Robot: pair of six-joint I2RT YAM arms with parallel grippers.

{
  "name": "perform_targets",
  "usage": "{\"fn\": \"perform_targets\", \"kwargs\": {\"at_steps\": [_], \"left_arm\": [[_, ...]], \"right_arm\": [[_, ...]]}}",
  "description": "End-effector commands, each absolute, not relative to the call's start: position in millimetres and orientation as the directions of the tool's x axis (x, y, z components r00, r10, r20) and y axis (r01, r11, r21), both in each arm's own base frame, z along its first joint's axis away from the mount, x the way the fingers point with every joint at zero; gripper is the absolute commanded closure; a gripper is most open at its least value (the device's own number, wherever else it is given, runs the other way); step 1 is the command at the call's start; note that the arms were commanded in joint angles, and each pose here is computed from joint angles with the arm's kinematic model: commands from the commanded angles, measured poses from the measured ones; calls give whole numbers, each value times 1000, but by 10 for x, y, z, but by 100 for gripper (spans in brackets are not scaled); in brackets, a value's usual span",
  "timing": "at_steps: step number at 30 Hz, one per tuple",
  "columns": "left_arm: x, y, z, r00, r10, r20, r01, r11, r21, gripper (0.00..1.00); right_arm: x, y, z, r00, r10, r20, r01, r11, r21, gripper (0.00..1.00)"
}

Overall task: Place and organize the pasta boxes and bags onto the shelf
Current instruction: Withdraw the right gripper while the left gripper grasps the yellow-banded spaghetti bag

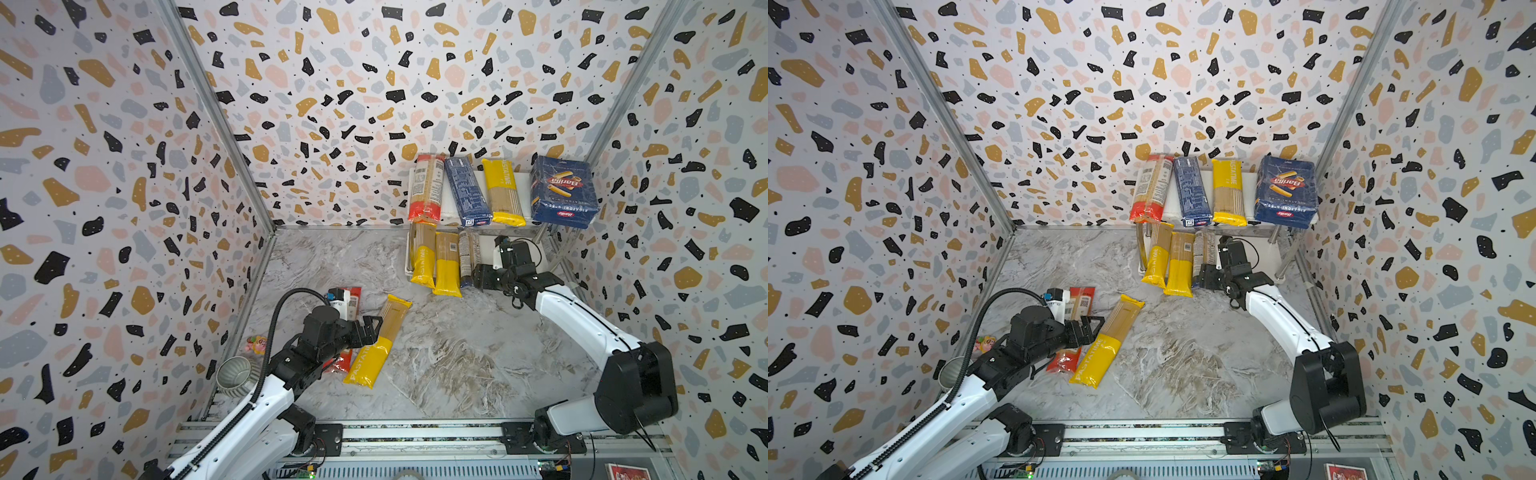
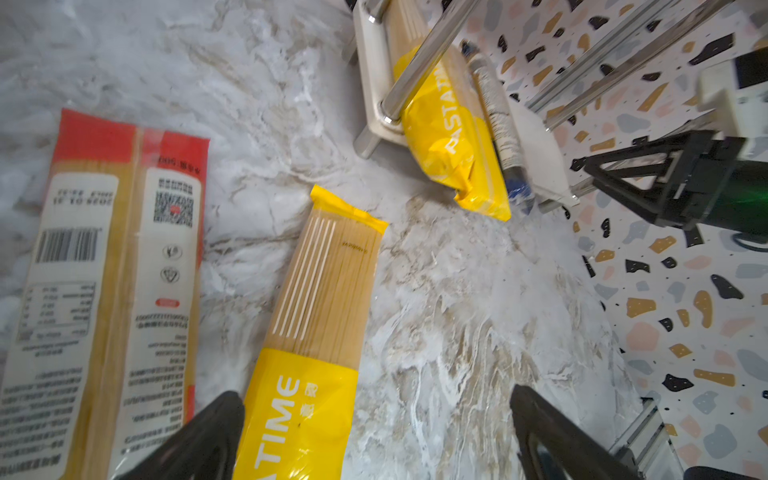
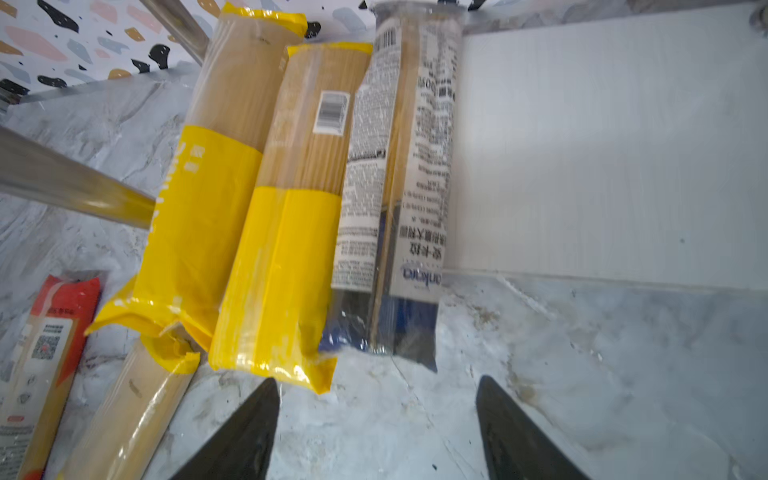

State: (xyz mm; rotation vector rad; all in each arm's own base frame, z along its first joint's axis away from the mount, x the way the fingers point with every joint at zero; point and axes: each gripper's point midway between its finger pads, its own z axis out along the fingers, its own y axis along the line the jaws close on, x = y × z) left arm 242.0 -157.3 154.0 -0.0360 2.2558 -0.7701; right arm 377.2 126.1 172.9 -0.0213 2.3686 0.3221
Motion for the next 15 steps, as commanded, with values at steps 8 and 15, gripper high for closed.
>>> {"fn": "perform_targets", "kwargs": {"at_steps": [8, 15], "left_arm": [[2313, -1550, 943, -802, -218, -556, 126, 848, -514, 0], [2299, -1681, 710, -829, -175, -531, 120, 872, -475, 1]], "right_arm": [[2825, 1526, 1752, -733, 6, -680, -277, 910, 307, 23], [2335, 1913, 1750, -730, -67, -680, -410, 839, 358, 22]]}}
